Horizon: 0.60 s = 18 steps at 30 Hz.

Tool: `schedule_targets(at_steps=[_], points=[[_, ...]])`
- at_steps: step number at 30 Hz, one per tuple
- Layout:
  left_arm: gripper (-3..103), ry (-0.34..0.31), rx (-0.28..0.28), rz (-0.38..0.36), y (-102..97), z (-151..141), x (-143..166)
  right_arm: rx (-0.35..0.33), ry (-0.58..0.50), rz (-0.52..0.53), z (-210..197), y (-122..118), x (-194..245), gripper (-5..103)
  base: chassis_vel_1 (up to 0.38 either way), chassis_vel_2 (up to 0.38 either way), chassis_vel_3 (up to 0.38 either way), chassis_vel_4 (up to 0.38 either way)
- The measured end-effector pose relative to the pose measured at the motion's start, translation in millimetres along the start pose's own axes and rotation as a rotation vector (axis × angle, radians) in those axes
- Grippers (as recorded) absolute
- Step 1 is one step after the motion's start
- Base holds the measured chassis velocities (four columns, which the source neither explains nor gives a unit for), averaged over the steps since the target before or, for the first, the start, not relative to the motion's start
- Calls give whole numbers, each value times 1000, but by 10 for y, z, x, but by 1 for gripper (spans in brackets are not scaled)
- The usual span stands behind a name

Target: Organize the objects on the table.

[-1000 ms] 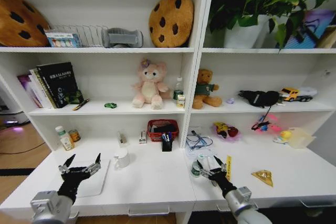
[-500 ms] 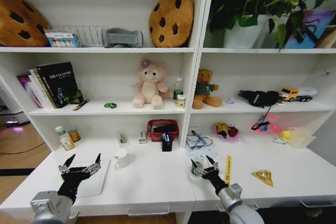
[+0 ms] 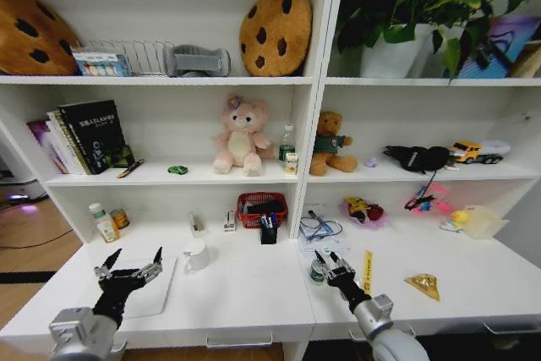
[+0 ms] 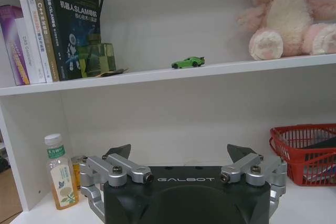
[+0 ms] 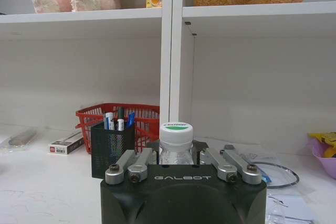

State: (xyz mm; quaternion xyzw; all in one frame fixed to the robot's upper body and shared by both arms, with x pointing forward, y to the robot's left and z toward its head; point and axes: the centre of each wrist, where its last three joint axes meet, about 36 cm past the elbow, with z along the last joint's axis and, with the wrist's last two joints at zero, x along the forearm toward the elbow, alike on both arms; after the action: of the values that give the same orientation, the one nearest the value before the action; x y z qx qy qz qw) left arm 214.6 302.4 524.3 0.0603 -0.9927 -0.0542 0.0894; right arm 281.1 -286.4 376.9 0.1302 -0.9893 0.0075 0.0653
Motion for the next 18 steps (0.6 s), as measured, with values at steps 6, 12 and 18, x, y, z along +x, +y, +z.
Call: schedule_targets(at_steps=[6,12,18], points=[[100,0,0,0,0,0,0,-24,-15,3,-103,4,65,30,0,0,0,0],[100,0,0,0,0,0,0,-66,-17,42,-405,70,349,30,0,0,0,0],[100,0,0,0,0,0,0,-59,21,125,-399,255,1075,30,0,0,0,0]])
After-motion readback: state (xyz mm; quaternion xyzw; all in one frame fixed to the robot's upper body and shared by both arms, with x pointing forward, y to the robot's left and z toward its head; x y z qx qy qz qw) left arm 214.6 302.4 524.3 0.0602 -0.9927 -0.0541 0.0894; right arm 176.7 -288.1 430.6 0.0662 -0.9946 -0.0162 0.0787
